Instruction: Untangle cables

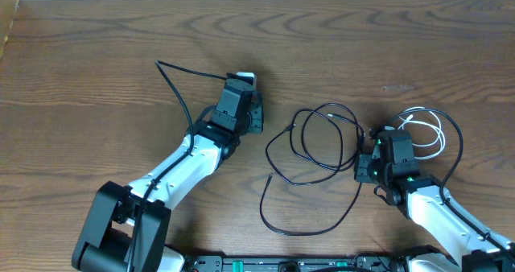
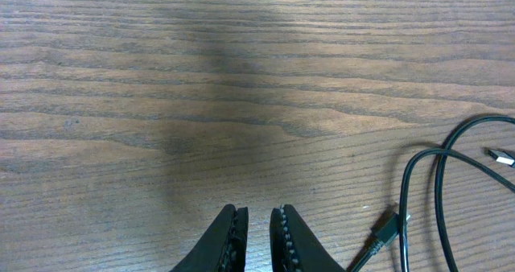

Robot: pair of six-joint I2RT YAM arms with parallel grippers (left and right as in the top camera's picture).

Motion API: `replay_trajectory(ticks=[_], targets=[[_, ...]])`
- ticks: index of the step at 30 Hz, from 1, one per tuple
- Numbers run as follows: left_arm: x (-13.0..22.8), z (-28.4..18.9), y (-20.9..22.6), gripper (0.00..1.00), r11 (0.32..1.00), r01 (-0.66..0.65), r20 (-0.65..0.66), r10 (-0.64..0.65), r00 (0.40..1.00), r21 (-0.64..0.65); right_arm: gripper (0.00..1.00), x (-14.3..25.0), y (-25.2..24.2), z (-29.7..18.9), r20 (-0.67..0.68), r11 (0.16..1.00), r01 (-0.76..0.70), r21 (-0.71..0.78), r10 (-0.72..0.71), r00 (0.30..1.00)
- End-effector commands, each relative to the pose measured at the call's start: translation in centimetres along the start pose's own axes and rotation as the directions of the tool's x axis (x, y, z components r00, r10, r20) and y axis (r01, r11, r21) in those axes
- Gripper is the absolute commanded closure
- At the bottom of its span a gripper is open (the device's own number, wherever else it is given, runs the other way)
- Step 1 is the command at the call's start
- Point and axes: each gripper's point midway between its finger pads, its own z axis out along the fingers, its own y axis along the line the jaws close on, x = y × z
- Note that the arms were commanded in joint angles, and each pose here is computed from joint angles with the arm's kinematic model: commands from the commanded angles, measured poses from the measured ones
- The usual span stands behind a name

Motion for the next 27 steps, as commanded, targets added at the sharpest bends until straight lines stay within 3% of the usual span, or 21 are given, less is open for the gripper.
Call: replay_trajectory(ticks=[1,5,6,12,17,19,21,24,27], targets=[[-1.0,-0.5,-0.1,0.83,1.0,-0.001,0.024,0.001,1.0,0.003,0.92,3.4,-1.1,0.6,-0.083,0.994,0.104,0.025,-0.102,0.991],[-0.9,-0.5,-0.1,0.83,1.0,-0.001,0.023,0.001,1.0,0.003,0.94,3.5,-1.1,0.8,-0.06,0.994,0.105,0.02,-0.103,0.993],[-0.9,-0.5,-0.1,0.83,1.0,-0.001,0.023,0.001,1.0,0.003,0.99,3.5,-1.1,0.9,-0.056,0.994,0.105,0.019,-0.104,0.993],[-0.9,-0.5,-0.1,0.83,1.0,-0.002,0.023,0.001,1.0,0.003,0.99,3.4,-1.1,0.9,-0.055,0.994,0.105,0.019,-0.104,0.993],[-0.9,-0.5,-0.1,0.83,1.0,-0.002,0.023,0.001,1.0,0.003,0.82,3.0,-0.9,0.9,-0.038,0.994,0.104,0.01,-0.104,0.994],[-0.9,-0.5,-0.1,0.83,1.0,-0.001,0.023,0.001,1.0,0.003,0.86,3.1,-0.8,0.9,-0.039,0.995,0.101,0.005,-0.101,0.994],[-0.9,-0.5,-0.1,0.83,1.0,-0.002,0.023,0.001,1.0,0.003,0.99,3.0,-0.3,0.9,-0.039,0.995,0.101,-0.022,-0.101,0.994],[-0.9,-0.5,-0.3,0.83,1.0,0.005,0.019,-0.005,1.0,0.015,0.99,2.7,0.6,0.9,-0.026,0.992,0.102,-0.068,-0.104,0.994],[-0.2,-0.6,-2.3,0.83,0.991,0.004,-0.019,-0.002,1.0,0.131,0.99,2.7,0.6,0.9,-0.022,0.992,0.103,-0.07,-0.104,0.994]])
